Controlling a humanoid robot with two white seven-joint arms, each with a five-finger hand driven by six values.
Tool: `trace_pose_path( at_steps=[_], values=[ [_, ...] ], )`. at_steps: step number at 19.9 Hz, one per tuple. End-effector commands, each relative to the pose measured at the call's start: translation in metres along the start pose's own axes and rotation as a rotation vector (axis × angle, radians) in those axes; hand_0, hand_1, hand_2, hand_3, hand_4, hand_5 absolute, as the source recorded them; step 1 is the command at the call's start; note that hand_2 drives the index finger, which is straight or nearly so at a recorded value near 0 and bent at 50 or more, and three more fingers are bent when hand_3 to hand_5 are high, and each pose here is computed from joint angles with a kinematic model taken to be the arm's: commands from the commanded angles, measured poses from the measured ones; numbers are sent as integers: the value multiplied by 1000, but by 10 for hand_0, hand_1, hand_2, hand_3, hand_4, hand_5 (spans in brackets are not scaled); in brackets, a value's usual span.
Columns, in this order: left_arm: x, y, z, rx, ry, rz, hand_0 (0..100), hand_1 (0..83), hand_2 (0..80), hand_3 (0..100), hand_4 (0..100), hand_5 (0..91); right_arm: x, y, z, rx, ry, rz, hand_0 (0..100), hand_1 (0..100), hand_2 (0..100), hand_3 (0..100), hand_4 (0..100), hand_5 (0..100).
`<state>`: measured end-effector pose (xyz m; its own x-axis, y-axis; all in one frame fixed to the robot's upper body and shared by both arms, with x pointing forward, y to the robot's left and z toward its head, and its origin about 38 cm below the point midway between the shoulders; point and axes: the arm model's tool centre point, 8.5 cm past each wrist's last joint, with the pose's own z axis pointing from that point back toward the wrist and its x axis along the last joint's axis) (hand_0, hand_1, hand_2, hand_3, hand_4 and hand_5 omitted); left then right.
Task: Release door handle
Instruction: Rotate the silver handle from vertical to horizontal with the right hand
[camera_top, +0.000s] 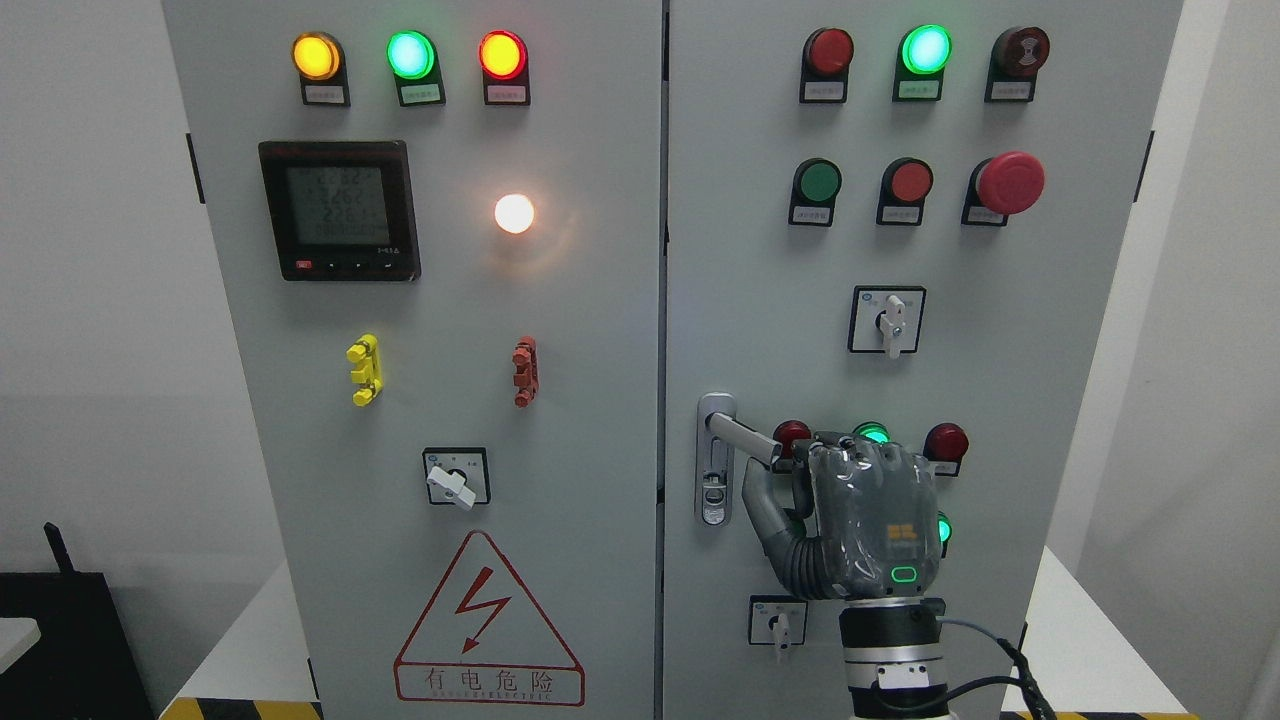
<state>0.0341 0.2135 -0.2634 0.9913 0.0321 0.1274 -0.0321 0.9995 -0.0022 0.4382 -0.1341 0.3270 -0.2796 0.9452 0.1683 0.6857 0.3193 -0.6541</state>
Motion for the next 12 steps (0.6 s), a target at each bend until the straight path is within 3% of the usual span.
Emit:
trace_pose_path(
  at_steps=[1, 12],
  values=[
    [3, 0, 0, -2, -10, -28, 120, 389, 0, 0, 0, 0, -1, -3, -2, -11, 4, 1, 600, 438, 1000, 1000, 1000, 995],
    [3, 0, 0, -2, -10, -28, 120, 389, 0, 0, 0, 0, -1, -3, -2, -10, 3, 0, 599, 436, 1000, 1000, 1000, 995]
  ],
)
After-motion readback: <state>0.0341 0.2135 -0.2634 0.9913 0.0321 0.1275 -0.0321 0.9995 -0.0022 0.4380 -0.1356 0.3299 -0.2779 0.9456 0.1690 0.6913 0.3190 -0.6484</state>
